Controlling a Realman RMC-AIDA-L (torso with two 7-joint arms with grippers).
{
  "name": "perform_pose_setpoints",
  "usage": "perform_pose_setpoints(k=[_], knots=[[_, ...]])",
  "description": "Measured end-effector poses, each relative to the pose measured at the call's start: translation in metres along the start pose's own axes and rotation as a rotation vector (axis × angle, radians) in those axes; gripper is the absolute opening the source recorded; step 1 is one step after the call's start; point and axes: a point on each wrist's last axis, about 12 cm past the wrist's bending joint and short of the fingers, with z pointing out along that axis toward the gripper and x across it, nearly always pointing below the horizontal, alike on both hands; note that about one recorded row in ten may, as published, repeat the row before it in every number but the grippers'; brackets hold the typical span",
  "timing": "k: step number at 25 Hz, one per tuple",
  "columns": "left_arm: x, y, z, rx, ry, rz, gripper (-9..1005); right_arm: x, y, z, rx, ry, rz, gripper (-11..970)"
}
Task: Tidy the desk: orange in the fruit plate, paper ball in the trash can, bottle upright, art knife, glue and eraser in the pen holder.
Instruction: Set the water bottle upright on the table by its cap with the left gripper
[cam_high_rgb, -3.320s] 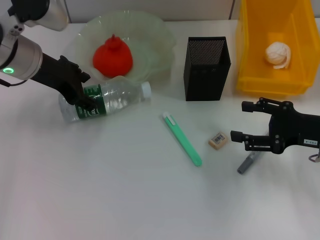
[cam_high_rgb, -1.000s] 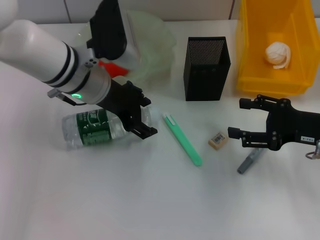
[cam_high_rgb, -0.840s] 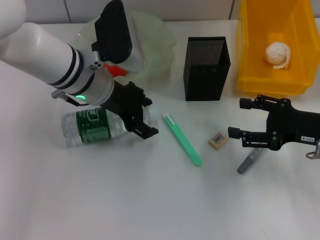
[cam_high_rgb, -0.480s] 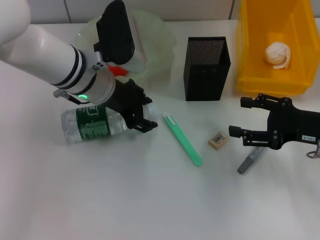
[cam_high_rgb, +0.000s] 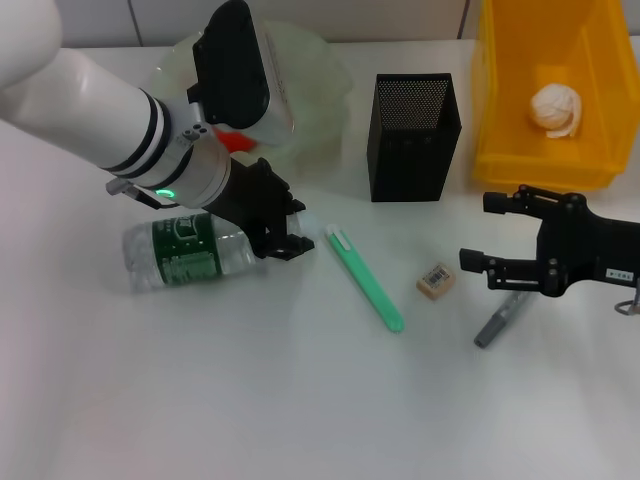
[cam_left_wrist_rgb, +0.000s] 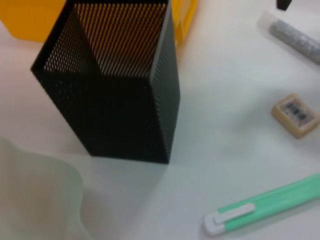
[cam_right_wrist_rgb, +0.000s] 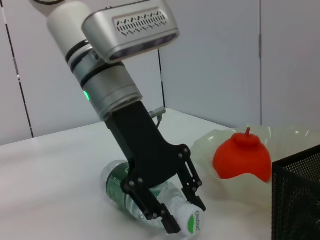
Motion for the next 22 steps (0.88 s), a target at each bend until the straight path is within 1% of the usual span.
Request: perform_pose_setpoints(k=[1, 2, 4, 10, 16, 18, 21, 22], knots=[[-0.001, 0.000, -0.001, 0.003, -0.009, -0.003, 445, 0.000, 0.000, 0.000, 0.001, -0.001, 0.000, 837], [-0.003, -0.001, -0.006, 0.016, -0.039, -0.016, 445, 0.000, 0.000, 0.000, 0.002, -0.002, 0.001, 837], [-0.004, -0.001, -0.009, 0.023, -0.054, -0.022, 445, 0.000, 0.000, -0.001, 0.002, -0.002, 0.001, 837], [-0.005, 0.005, -0.039, 0.054, -0.176, -0.094, 445, 0.000, -0.001, -0.001, 0.002, -0.002, 0.001, 837], [0.007, 0.012, -0.063, 0.064, -0.288, -0.159, 445, -0.001, 0.000, 0.001, -0.008, 0.006, -0.004, 837], [0.009, 0.013, -0.066, 0.065, -0.301, -0.168, 445, -0.001, -0.001, 0.001, -0.010, 0.008, -0.006, 837], [0.018, 0.015, -0.079, 0.049, -0.338, -0.195, 445, -0.001, -0.001, 0.001, -0.011, 0.009, -0.007, 837], [0.018, 0.015, -0.079, 0.049, -0.338, -0.195, 445, -0.001, -0.001, 0.001, -0.011, 0.009, -0.008, 837]])
